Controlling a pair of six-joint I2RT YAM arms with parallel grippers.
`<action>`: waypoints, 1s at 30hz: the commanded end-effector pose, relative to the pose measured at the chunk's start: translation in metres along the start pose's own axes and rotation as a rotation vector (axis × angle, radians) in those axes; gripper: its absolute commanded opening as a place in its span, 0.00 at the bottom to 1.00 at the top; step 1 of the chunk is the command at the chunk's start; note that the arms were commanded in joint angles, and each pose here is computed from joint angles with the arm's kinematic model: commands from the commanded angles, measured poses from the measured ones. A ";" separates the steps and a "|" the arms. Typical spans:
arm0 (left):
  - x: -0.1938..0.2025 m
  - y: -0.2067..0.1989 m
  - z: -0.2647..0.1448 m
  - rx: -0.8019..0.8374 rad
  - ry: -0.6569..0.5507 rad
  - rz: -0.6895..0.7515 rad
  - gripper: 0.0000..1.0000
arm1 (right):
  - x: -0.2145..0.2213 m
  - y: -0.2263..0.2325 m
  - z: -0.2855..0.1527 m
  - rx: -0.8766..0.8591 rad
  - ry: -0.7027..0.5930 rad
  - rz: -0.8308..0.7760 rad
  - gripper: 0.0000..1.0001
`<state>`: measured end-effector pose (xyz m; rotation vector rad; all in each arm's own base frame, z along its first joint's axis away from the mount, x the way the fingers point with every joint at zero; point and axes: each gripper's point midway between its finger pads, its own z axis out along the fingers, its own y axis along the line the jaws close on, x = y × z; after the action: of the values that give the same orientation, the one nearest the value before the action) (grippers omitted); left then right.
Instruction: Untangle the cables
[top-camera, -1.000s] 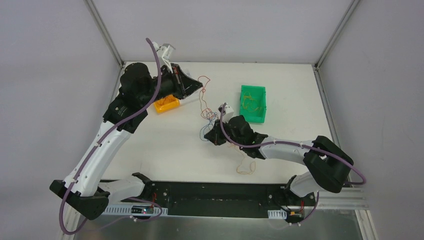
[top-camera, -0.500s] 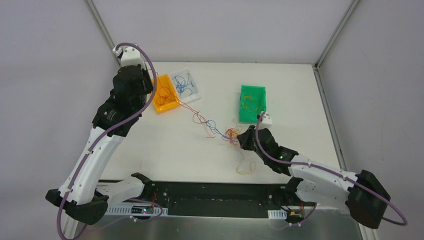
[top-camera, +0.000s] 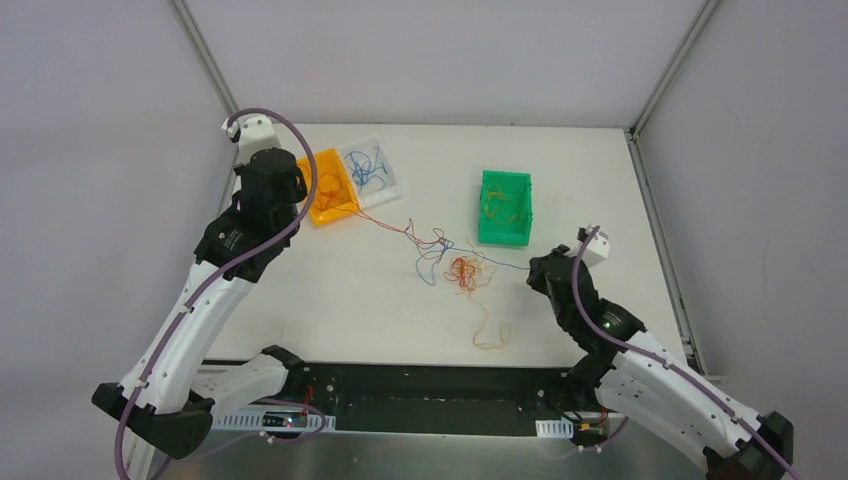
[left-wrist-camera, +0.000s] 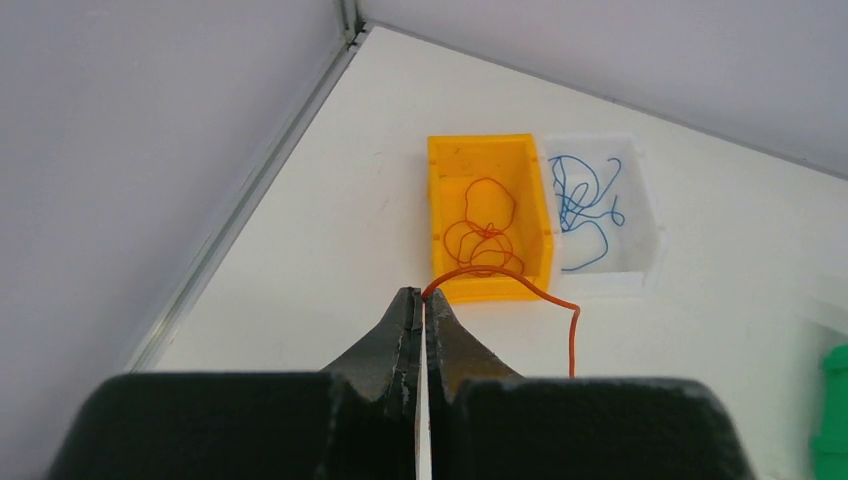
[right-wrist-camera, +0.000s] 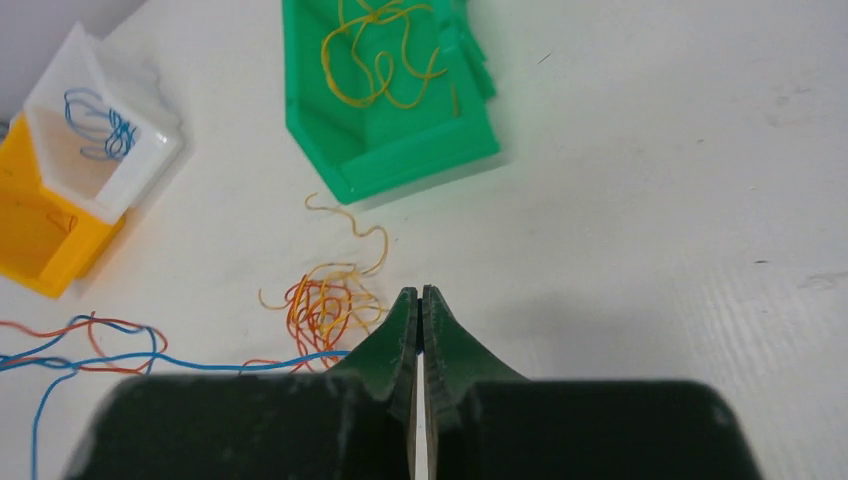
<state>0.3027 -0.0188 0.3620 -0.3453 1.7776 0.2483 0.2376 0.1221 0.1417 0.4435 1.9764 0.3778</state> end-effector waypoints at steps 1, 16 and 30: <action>0.011 0.033 0.000 -0.158 -0.024 -0.094 0.00 | -0.033 -0.031 -0.013 0.115 -0.099 0.037 0.00; 0.138 0.102 0.010 -0.460 0.138 -0.467 0.00 | -0.080 -0.118 -0.039 0.519 -0.227 0.103 0.00; 0.145 0.131 -0.004 -0.568 0.058 -0.637 0.00 | -0.072 -0.127 -0.029 0.472 -0.152 0.298 0.00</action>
<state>0.2230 0.0870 0.2190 -1.2654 1.5769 0.3184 0.2132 -0.0456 0.1498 1.0738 1.8024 -0.1035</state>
